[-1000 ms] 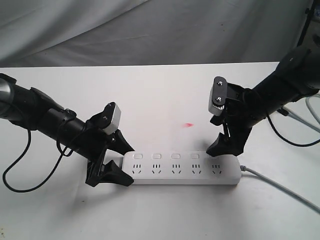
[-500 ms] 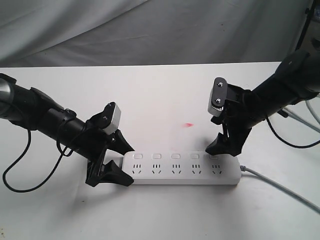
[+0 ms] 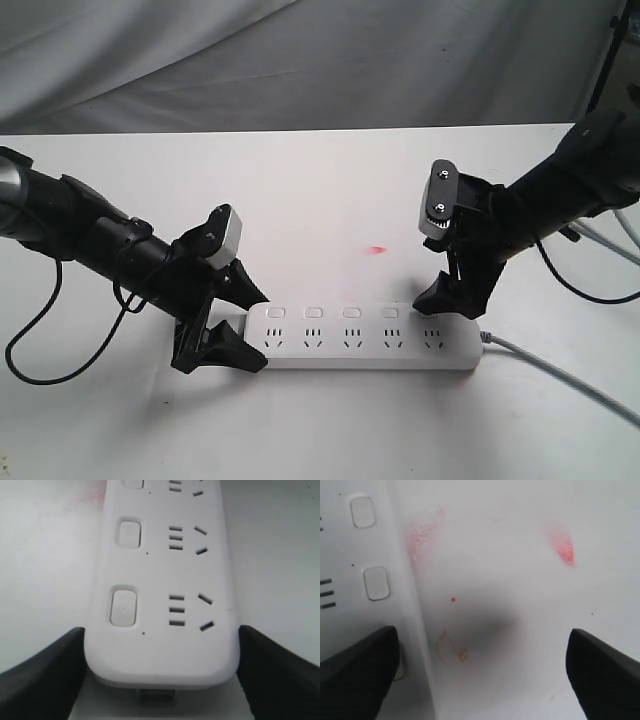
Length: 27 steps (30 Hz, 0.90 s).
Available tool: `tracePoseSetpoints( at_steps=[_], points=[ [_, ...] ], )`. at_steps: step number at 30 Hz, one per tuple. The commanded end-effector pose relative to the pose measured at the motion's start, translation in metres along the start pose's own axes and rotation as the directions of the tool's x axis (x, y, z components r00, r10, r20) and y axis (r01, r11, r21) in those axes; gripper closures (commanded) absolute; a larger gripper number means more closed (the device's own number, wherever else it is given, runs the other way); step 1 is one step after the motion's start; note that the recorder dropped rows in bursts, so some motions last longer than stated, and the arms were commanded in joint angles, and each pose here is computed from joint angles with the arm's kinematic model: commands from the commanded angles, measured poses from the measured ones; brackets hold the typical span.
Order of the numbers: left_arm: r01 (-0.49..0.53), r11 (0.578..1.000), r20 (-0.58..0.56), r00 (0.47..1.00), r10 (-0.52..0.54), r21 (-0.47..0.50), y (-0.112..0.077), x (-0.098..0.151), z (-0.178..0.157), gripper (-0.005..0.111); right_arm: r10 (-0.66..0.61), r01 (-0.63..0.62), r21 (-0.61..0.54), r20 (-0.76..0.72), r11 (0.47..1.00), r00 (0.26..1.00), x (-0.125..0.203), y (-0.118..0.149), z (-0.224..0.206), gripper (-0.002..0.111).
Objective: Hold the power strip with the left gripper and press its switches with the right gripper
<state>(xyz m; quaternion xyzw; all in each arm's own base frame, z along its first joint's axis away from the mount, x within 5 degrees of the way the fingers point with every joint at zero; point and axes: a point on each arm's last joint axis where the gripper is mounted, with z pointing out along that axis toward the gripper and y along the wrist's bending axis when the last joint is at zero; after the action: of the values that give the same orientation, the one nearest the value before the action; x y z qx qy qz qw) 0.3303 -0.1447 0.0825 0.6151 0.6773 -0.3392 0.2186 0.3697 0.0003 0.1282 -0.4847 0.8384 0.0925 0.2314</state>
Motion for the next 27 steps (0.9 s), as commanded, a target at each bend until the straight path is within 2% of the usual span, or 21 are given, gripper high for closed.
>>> tracePoseSetpoints(
  at_steps=[1, 9, 21, 27],
  points=[
    [0.003, 1.000, -0.013, 1.000, -0.003, -0.003, 0.000, 0.001, 0.002, 0.107, -0.074, 0.075, 0.006, -0.066, 0.997, 0.995, 0.015, 0.005, 0.009, 0.025],
    [0.003, 1.000, -0.013, 1.000, -0.003, -0.003, 0.000, 0.001, 0.002, 0.107, -0.043, 0.044, 0.021, -0.037, 0.999, 0.998, 0.011, 0.005, 0.006, 0.025],
    [0.003, 1.000, -0.013, 1.000, -0.003, -0.003, 0.000, 0.001, 0.002, 0.107, -0.031, 0.013, 0.138, 0.127, 0.990, 0.991, -0.027, 0.009, -0.057, 0.025],
    [0.003, 1.000, -0.013, 1.000, -0.003, -0.003, 0.000, 0.001, 0.002, 0.107, 0.003, -0.039, 0.182, 0.197, 0.983, 0.980, -0.037, 0.009, -0.073, 0.025]
  ],
)
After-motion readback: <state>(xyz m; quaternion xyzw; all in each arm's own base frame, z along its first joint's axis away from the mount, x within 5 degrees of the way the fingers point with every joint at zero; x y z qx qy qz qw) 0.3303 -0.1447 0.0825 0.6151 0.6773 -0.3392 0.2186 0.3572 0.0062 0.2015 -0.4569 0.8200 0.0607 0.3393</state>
